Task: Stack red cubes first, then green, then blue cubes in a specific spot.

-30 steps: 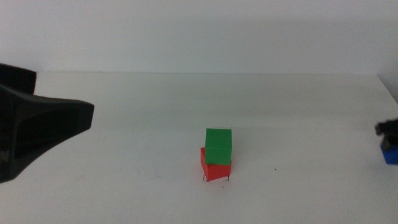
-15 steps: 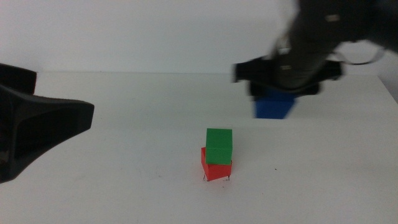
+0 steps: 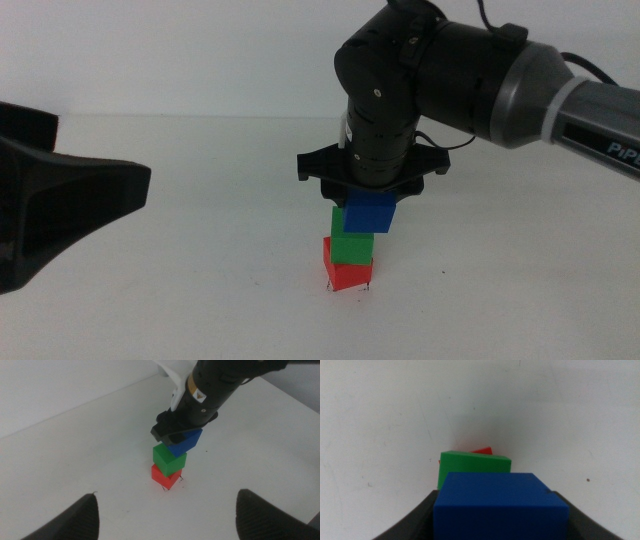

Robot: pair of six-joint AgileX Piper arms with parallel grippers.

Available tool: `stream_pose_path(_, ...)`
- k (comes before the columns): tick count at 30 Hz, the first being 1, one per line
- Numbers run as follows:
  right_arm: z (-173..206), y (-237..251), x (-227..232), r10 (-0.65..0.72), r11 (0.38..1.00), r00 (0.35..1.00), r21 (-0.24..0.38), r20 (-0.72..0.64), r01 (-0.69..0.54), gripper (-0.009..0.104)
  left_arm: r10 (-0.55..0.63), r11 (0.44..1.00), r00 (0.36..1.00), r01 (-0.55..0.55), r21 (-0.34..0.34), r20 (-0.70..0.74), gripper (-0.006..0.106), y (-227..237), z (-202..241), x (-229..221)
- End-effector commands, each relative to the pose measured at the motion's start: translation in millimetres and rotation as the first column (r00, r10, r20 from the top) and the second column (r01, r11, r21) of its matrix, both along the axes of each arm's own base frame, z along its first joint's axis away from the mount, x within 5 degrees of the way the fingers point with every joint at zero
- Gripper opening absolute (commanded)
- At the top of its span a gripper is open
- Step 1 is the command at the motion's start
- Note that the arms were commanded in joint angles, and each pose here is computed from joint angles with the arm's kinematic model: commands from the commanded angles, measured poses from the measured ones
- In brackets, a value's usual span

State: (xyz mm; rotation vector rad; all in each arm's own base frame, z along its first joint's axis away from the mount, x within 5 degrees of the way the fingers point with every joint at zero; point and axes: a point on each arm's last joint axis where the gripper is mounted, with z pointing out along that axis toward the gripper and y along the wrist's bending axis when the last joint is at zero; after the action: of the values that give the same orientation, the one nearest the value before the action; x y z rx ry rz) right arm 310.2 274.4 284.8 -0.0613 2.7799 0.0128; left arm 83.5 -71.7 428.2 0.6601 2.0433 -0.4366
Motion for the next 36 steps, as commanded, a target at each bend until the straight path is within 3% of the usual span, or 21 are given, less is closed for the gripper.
stream_pose_path(1, 1, 2, 1, -0.008, 1.0, 1.0, 0.013, 0.014, 0.008, 0.008, -0.002, 1.0, 1.0, 0.002, -0.005, 0.009, 0.094, 0, 2, -1)
stream_pose_path(7, -1, 11, 3, 0.003, 0.999, 0.999, 0.053, 0.049, -0.005, 0.008, -0.002, 1.0, 1.0, 0.002, -0.005, 0.009, 0.094, 0, 2, -1)
stream_pose_path(21, -22, 16, 9, 0.008, 1.0, 1.0, 0.011, 0.029, -0.008, 0.008, -0.001, 1.0, 1.0, 0.001, -0.006, 0.008, 0.094, 0, 2, -1)
stream_pose_path(23, -22, 16, 9, 0.008, 1.0, 1.0, 0.011, 0.029, -0.008, 0.012, -0.001, 1.0, 1.0, 0.001, -0.006, 0.008, 0.094, 0, 2, -1)
stream_pose_path(25, -22, 16, 10, 0.008, 1.0, 0.999, 0.009, 0.032, -0.009, 0.027, -0.002, 1.0, 1.0, 0.002, -0.005, 0.009, 0.094, 0, 2, -1)
stream_pose_path(26, -23, 16, 10, 0.01, 1.0, 0.999, 0.007, 0.033, -0.01, 0.048, -0.002, 1.0, 1.0, 0.002, -0.005, 0.009, 0.094, 0, 2, -1)
stream_pose_path(29, -25, 17, 11, 0.011, 1.0, 0.999, 0.003, 0.035, -0.011, 0.068, -0.002, 1.0, 1.0, 0.002, -0.005, 0.009, 0.094, 0, 2, -1)
stream_pose_path(34, -17, 16, 13, 0.025, 0.999, 0.996, 0.021, 0.087, -0.027, 0.092, -0.002, 1.0, 1.0, 0.002, -0.005, 0.009, 0.094, 0, 2, -1)
stream_pose_path(36, 0, 11, 9, 0.024, 0.999, 0.992, 0.041, 0.122, -0.029, 0.093, -0.001, 1.0, 1.0, 0.001, -0.006, 0.008, 0.094, 0, 2, -1)
